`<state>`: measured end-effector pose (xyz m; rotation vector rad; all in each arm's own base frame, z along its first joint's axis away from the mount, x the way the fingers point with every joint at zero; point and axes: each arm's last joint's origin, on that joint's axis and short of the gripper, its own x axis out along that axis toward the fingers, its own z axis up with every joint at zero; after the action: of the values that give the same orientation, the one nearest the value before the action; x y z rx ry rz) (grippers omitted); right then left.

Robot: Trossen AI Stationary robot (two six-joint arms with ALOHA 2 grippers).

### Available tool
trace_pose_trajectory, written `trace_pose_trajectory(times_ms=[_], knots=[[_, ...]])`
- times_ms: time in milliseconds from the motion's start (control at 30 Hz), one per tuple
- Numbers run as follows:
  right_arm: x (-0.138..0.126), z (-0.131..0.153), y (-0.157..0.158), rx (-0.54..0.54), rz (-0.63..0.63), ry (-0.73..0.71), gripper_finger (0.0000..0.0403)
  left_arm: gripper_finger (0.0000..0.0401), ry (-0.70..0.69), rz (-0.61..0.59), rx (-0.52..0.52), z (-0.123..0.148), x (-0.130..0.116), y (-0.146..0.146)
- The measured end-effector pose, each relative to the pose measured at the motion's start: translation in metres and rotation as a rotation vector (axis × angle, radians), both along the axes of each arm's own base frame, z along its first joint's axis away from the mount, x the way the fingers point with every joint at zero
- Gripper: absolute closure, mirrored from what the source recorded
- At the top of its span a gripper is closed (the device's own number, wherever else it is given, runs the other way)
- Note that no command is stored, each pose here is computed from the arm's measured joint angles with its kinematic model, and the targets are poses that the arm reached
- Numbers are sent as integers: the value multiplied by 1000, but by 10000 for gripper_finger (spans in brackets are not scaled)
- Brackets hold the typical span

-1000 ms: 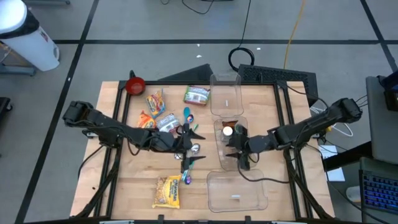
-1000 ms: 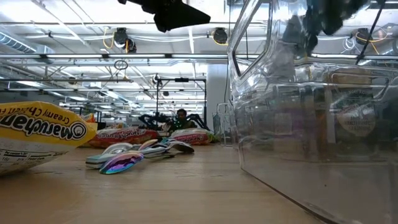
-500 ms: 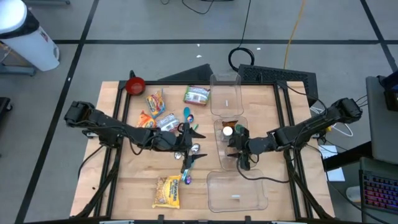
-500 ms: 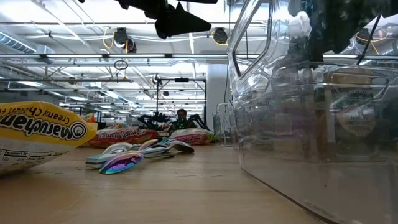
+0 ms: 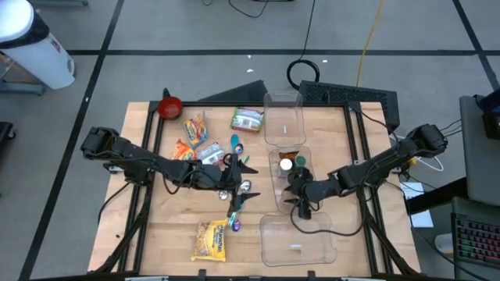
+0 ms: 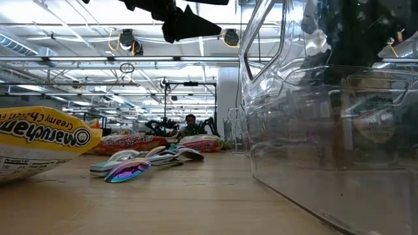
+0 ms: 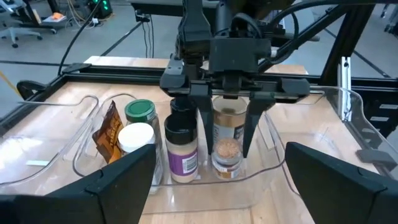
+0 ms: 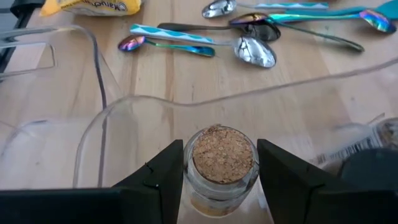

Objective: Pick & Place Food Item
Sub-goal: Put the yellow seasoning bottle into the middle transparent bin, then put the yellow noodle pack into the top transparent bin

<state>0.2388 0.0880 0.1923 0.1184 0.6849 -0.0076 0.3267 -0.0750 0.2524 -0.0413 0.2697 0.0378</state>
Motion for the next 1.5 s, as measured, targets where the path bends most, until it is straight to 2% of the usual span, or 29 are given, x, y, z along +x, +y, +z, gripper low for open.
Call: trace_pose_trajectory(times_ms=[233, 400, 600, 1000, 1067, 1200, 1267, 1500], knots=[[0, 0, 2, -25, 32, -4, 242, 45, 1, 0, 1, 0, 0, 0], [-1, 0, 4, -102, 105, -13, 242, 40, 1, 0, 0, 0, 0, 0], [0, 0, 3, -106, 104, -14, 242, 41, 14, 7, -20, -2, 0, 0], [-2, -2, 3, -89, 87, 12, 242, 36, 57, 47, -24, -41, 24, 8], [-3, -4, 2, -87, 88, 8, 228, 36, 51, 53, -37, -43, 26, 10], [-6, -10, 1, -92, 85, 24, 170, 36, 54, 60, -40, -43, 27, 13], [-7, -12, 0, -93, 83, 24, 154, 36, 54, 60, -40, -43, 27, 13], [-7, -13, 0, -89, 84, 14, 156, 36, 53, 60, -40, -43, 27, 13]])
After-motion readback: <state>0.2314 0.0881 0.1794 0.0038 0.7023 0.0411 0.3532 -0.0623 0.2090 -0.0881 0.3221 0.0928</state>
